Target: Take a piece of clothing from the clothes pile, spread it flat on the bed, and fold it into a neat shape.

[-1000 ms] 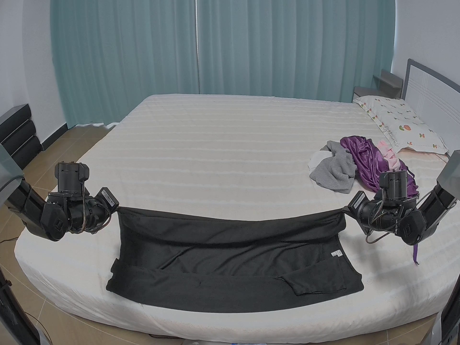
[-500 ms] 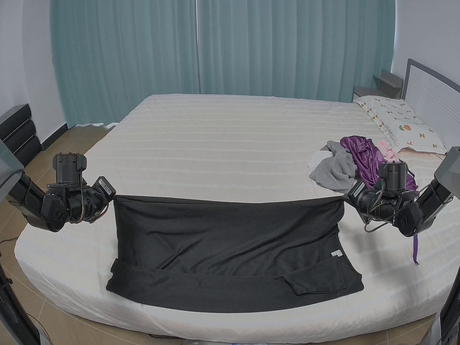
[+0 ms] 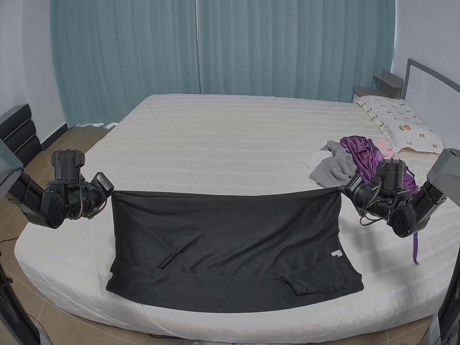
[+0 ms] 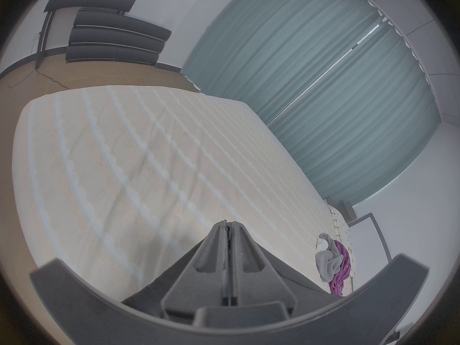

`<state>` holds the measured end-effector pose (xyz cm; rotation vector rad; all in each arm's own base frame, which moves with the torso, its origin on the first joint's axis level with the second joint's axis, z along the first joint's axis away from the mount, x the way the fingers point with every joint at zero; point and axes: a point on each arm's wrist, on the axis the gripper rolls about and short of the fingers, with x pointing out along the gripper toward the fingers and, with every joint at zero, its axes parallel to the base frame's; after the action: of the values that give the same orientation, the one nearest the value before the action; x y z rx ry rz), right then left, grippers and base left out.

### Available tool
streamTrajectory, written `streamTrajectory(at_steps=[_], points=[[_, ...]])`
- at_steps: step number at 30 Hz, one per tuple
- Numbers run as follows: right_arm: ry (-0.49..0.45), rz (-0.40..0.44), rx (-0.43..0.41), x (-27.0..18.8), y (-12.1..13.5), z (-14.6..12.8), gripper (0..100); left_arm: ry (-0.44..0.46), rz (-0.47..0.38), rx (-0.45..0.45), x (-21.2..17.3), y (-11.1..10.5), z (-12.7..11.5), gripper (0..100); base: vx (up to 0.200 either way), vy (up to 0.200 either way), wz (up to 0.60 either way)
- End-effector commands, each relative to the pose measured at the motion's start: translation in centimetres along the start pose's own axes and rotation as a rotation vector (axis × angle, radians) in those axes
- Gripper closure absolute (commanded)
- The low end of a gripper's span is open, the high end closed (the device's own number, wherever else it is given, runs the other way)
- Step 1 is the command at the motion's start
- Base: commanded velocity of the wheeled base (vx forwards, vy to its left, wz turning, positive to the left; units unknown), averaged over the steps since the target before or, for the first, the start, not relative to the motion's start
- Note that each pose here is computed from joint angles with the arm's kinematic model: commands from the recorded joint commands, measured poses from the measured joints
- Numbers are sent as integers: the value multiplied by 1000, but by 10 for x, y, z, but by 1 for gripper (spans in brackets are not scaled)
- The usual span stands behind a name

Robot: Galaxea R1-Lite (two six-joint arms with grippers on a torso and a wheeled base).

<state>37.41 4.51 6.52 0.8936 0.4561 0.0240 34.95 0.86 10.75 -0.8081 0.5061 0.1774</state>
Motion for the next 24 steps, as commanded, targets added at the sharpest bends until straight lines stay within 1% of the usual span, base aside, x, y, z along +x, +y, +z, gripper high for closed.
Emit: streamTrajectory(at_steps=[1, 9, 14, 19, 20, 24], points=[[11, -16, 1, 10, -8, -4, 100, 9, 16, -4, 8, 4, -2, 100, 0, 0, 0], [16, -34, 3, 23, -16, -6, 100, 26, 33, -9, 21, 11, -4, 100, 0, 0, 0], [15, -30, -1, 23, -16, -6, 100, 37, 39, -9, 26, 13, -6, 100, 0, 0, 0], [14, -31, 1, 10, -12, -1, 100, 43, 46, -9, 21, 13, -7, 100, 0, 0, 0], [37, -28, -4, 2, -13, -2, 100, 41, 46, -7, 16, 13, -7, 100, 0, 0, 0], [66, -36, -11, -14, -18, -3, 100, 43, 40, -2, 3, 13, -8, 100, 0, 0, 0]])
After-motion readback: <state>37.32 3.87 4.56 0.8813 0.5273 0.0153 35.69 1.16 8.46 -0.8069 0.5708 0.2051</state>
